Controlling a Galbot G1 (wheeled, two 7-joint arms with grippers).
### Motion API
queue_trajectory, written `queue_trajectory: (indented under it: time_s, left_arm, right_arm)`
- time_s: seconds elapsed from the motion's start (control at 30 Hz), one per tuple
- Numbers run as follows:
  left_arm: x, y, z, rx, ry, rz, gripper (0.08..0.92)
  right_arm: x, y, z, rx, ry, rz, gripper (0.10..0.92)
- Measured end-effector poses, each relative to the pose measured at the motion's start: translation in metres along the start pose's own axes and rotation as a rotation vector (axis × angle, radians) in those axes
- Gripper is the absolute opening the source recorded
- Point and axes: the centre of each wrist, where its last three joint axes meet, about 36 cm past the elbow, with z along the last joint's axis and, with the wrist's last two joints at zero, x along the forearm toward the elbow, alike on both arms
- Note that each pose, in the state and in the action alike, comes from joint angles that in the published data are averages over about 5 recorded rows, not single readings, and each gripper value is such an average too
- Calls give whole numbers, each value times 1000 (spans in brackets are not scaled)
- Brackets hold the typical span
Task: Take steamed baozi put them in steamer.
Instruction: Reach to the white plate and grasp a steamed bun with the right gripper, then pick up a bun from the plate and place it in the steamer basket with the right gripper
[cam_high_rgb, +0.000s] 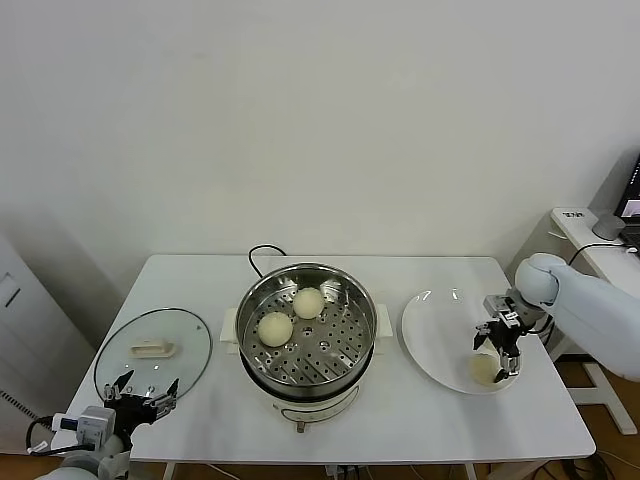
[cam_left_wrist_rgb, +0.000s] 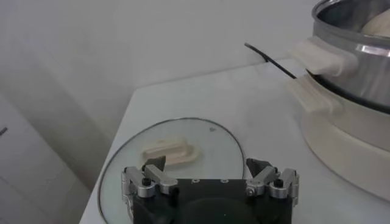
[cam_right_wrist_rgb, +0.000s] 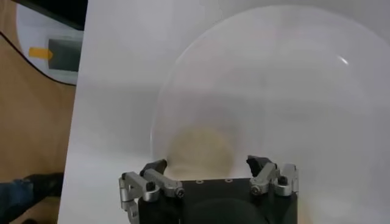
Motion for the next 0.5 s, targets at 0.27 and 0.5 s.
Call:
queue_trajectory:
  time_s: [0.27,0.5]
  left_arm:
    - [0,0,0,0,0,0,823]
    - [0,0,0,1,-1,0,823]
  right_arm:
    - [-3,0,-1,-5,4,-15,486]
    - [-1,2,-1,-3,3,-28,459]
